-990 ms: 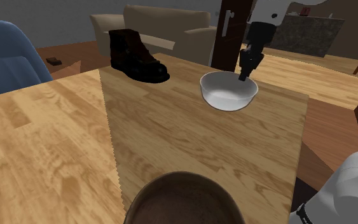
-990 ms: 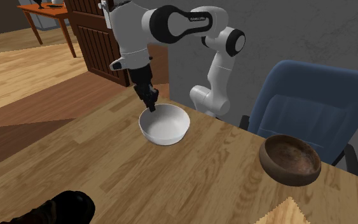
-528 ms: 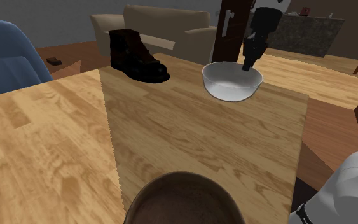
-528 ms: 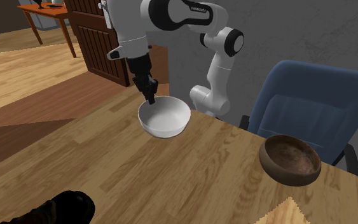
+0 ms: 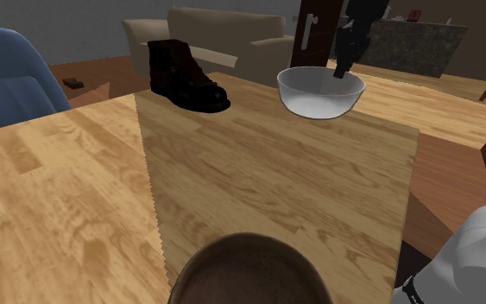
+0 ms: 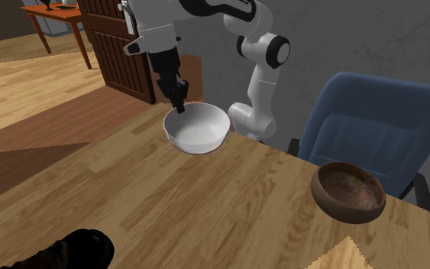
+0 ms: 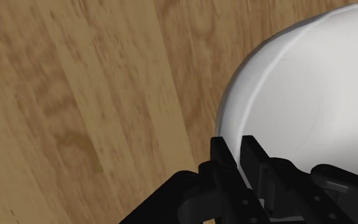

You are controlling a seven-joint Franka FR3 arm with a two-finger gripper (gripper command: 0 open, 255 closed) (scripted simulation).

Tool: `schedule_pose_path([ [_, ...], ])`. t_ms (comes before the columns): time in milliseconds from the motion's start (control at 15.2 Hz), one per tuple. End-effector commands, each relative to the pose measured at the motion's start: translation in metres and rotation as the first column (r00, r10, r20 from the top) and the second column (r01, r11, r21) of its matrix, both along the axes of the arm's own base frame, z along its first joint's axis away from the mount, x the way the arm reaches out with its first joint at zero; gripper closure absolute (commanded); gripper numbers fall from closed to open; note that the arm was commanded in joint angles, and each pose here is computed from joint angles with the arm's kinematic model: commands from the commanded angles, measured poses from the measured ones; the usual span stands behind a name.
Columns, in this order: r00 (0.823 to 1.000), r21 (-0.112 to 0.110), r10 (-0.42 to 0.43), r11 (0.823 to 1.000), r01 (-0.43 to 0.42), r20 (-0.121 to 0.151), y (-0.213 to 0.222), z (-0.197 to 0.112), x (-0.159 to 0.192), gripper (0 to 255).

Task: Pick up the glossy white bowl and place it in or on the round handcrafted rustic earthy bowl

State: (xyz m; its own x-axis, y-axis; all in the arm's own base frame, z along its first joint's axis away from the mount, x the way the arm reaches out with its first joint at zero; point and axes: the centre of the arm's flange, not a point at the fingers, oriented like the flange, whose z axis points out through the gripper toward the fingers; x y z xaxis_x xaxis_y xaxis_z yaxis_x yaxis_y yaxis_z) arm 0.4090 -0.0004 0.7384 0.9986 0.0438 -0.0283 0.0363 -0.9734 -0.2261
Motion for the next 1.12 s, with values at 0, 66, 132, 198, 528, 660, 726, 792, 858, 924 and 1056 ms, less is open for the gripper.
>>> schedule_pose_path([
  [0,1.000,0.000,0.000,1.000,0.000,0.000,0.001,0.010,0.000,255],
  [66,1.000,0.000,0.000,1.000,0.000,0.000,0.001,0.015,0.000,255],
  [132,1.000,0.000,0.000,1.000,0.000,0.000,0.001,0.020,0.000,255],
  [198,1.000,0.000,0.000,1.000,0.000,0.000,0.001,0.022,0.000,255],
  [528,1.000,0.000,0.000,1.000,0.000,0.000,0.058,0.026,-0.033,255],
  [660,1.000,0.000,0.000,1.000,0.000,0.000,0.081,0.028,-0.046,255],
  [726,1.000,0.000,0.000,1.000,0.000,0.000,0.092,0.029,-0.052,255],
  [792,1.000,0.000,0.000,1.000,0.000,0.000,0.104,0.030,-0.059,255],
  [858,1.000,0.000,0.000,1.000,0.000,0.000,0.115,0.030,-0.066,255],
  [924,1.000,0.000,0.000,1.000,0.000,0.000,0.126,0.031,-0.072,255],
  [1056,1.000,0.000,0.000,1.000,0.000,0.000,0.149,0.033,-0.085,255],
])
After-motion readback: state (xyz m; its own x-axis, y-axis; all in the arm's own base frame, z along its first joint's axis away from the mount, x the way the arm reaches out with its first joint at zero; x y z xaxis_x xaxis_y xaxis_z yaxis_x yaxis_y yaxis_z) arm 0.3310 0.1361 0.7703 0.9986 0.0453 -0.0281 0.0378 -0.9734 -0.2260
